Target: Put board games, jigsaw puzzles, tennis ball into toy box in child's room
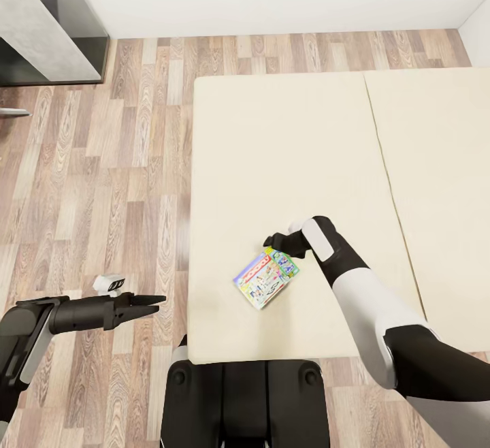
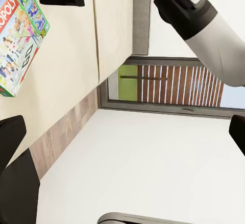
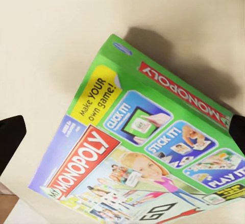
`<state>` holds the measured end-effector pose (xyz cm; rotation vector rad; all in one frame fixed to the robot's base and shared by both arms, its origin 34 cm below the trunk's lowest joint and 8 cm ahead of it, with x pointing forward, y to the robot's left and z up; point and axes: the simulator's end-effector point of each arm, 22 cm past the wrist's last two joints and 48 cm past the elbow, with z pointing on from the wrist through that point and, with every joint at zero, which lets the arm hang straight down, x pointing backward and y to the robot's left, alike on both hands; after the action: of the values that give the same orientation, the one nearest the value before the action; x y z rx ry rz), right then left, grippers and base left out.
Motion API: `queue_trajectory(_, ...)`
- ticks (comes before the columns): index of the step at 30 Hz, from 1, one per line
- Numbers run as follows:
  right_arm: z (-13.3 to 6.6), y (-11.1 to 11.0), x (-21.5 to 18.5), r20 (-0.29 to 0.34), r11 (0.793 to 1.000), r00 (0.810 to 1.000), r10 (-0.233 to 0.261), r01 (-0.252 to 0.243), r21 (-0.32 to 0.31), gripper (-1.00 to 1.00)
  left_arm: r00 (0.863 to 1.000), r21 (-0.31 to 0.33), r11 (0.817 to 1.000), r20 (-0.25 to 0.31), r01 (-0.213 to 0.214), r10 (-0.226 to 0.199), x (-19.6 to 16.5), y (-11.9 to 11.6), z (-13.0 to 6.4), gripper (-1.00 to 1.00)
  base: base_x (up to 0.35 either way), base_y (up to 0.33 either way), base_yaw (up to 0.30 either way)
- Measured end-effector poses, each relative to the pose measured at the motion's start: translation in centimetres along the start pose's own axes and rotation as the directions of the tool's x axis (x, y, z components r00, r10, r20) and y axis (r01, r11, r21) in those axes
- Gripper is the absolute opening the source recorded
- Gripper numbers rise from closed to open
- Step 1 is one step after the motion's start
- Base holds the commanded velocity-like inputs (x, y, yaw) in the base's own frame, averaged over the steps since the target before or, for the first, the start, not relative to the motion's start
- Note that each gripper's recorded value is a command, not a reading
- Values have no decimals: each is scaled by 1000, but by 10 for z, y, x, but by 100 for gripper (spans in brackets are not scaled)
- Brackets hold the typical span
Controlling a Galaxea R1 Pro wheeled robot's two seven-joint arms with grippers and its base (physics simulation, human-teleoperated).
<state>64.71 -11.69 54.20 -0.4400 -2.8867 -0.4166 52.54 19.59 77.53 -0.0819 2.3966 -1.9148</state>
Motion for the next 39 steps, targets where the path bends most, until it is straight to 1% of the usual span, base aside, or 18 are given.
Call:
queue_trajectory(3,-1,-2,1,-9,1000,1000,-1,1,0,100,1000,0,1000,0,0,0,0,0,0,100,0,0,0)
queue_trajectory(8,-4,-4,13,-70,1000,997,-20,20,-2,100,1000,-1,1000,0,0,0,0,0,0,100,0,0,0)
queue_trajectory(11,-7,-4,13,-78,1000,997,-29,28,-5,100,1000,-1,1000,0,0,0,0,0,0,100,0,0,0)
queue_trajectory(14,-13,-1,8,-64,999,997,-41,41,-12,100,1000,-1,1000,1,0,0,0,0,0,100,0,0,0)
queue_trajectory(18,-22,5,-5,-27,998,998,-58,57,-22,100,1000,-1,1000,1,0,0,0,0,-1,100,0,0,0)
queue_trajectory(23,-27,5,-11,-7,998,998,-67,66,-18,100,1000,-1,1000,1,0,0,0,0,-1,100,0,0,0)
queue_trajectory(28,-28,2,-13,-2,998,998,-68,68,-11,100,1000,-2,1000,1,-1,1,0,0,-1,100,0,0,0)
queue_trajectory(30,-28,-1,-14,-1,998,998,-68,68,-6,100,1000,-2,1000,1,-1,1,0,0,-1,100,0,0,0)
queue_trajectory(37,-30,-29,-19,1,998,998,-56,56,35,100,1000,-2,1000,1,-1,1,0,0,-1,100,0,0,0)
queue_trajectory(39,-30,-33,-19,2,998,999,-52,52,39,100,1000,-2,1000,1,-1,1,0,0,-1,100,0,0,0)
